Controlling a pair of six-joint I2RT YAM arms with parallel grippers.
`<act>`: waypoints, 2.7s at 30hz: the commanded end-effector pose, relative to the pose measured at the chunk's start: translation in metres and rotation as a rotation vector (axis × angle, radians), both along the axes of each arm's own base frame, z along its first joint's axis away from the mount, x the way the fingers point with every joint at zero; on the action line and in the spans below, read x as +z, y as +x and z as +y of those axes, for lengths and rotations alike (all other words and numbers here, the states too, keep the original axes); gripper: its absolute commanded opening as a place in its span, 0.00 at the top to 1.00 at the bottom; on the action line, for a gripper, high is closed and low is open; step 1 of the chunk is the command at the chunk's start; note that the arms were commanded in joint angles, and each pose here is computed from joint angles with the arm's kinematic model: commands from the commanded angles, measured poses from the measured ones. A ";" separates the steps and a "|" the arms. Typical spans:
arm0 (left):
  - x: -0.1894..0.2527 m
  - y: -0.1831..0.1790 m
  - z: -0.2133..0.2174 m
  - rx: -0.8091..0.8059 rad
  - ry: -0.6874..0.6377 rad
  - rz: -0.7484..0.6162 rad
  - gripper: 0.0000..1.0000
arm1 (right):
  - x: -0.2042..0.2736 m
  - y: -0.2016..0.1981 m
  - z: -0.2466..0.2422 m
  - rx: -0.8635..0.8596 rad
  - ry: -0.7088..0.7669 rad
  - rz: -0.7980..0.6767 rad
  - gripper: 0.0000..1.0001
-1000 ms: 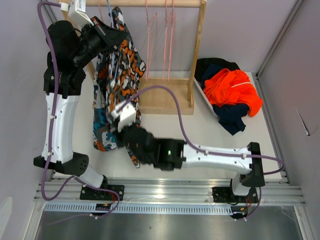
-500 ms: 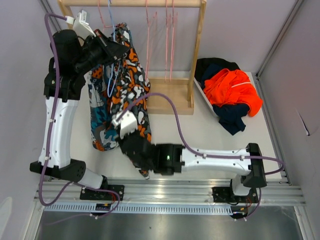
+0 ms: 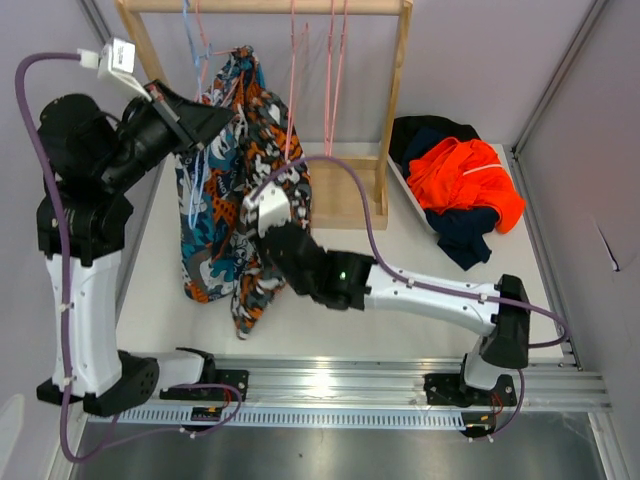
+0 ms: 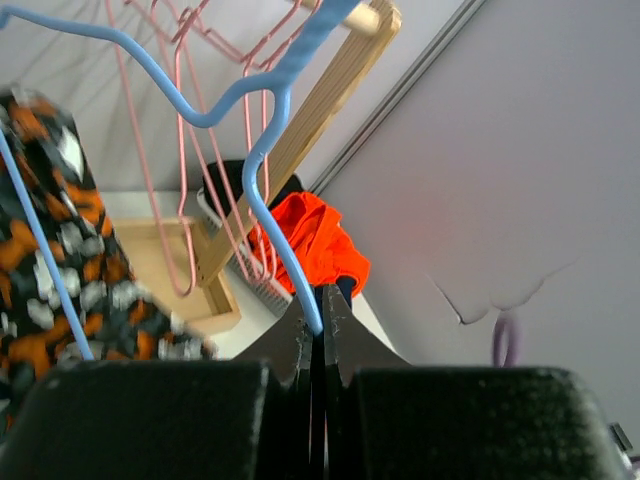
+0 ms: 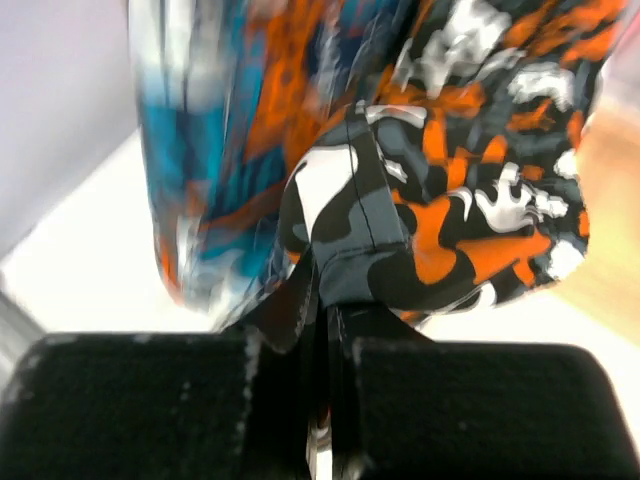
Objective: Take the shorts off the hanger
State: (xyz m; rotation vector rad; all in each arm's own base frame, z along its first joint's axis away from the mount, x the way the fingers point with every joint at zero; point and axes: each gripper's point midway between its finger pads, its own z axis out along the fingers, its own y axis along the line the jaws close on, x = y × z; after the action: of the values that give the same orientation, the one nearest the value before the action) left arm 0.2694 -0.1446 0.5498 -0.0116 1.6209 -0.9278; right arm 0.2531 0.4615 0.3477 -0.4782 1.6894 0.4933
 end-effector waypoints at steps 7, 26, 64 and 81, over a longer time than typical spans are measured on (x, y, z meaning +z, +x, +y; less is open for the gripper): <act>-0.011 0.038 -0.026 -0.107 -0.011 0.061 1.00 | -0.041 -0.073 -0.044 0.020 0.071 0.125 1.00; 0.013 0.180 -0.047 -0.142 -0.086 -0.104 1.00 | -0.082 -0.130 -0.096 -0.007 0.044 0.189 1.00; -0.094 0.042 0.004 -0.025 0.159 -0.038 0.01 | 0.273 0.205 -0.433 -0.789 0.275 -0.433 1.00; 0.013 0.084 0.062 0.327 0.279 -0.195 0.01 | -0.002 0.228 -0.412 -0.717 0.310 0.014 0.01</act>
State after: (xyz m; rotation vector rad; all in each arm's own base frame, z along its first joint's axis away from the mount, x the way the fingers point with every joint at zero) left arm 0.3310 -0.1005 0.5418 0.0341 1.5365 -0.5462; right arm 0.5307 0.0193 0.2153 0.3855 1.9848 0.0447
